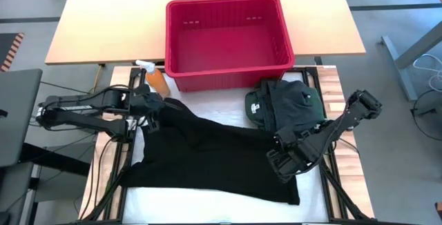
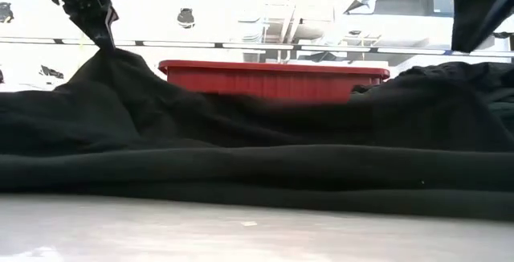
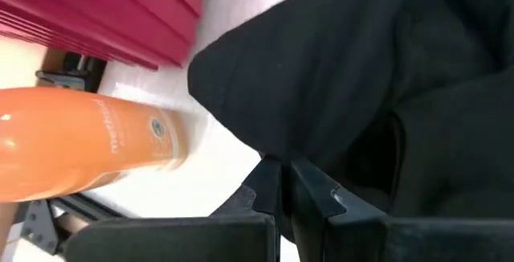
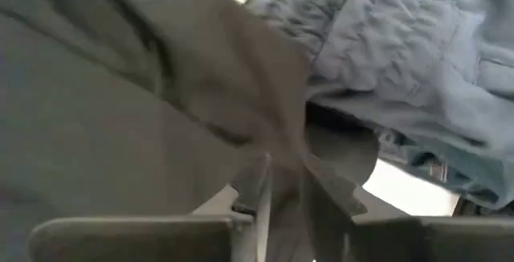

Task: Fold Laundry from Bin
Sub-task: Fold the black shirt

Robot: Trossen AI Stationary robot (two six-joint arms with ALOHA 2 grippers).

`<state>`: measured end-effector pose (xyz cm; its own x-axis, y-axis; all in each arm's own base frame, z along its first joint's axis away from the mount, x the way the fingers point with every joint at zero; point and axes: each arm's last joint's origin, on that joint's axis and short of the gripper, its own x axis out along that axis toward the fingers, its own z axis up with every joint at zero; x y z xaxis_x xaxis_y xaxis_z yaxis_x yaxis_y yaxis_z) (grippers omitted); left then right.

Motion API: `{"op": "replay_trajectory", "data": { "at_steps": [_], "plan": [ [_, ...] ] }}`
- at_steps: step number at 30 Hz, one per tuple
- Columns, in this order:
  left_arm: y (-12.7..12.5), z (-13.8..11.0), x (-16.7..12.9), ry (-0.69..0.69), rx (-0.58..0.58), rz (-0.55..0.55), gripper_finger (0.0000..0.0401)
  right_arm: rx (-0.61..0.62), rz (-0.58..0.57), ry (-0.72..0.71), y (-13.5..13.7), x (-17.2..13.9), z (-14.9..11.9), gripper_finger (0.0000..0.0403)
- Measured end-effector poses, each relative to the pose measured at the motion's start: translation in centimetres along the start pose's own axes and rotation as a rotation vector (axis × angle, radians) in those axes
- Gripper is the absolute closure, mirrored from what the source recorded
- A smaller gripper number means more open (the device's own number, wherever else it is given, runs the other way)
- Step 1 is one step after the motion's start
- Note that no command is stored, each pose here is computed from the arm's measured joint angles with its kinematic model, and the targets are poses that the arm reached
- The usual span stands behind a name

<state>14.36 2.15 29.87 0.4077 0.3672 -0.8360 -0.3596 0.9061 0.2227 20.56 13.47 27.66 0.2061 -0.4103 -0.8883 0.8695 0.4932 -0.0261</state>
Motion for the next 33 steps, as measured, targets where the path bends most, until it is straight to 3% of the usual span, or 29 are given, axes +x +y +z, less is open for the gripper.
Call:
{"op": "replay_trajectory", "data": {
  "at_steps": [5, 10, 14, 20, 27, 33],
  "plan": [
    [-0.6, 0.5, 1.4, 0.095, 0.069, 0.007, 0.0401, 0.013, 0.093, 0.008, 0.6, -2.3, 0.3, 0.0255],
    [-0.6, 1.2, 3.2, 0.170, 0.113, 0.065, 0.0401, -0.015, 0.244, 0.030, 2.9, -2.3, -2.2, 0.0216],
    [-0.6, 1.7, 4.4, 0.214, 0.185, 0.095, 0.0384, 0.003, 0.111, 0.079, 3.7, -0.7, -4.6, 0.0201],
    [-0.7, 1.9, 5.1, 0.246, 0.217, -0.009, 0.0319, 0.038, -0.150, 0.211, 4.6, 2.3, -6.0, 0.0179],
    [0.2, 3.6, 2.3, 0.210, 0.175, -0.166, 0.0252, 0.080, -0.168, 0.258, 2.9, 3.5, -3.5, 0.0155],
    [0.2, 4.1, 0.9, 0.184, 0.101, -0.300, 0.0235, 0.157, -0.060, 0.288, 0.6, 5.4, -3.1, 0.0153]
  ]
}}
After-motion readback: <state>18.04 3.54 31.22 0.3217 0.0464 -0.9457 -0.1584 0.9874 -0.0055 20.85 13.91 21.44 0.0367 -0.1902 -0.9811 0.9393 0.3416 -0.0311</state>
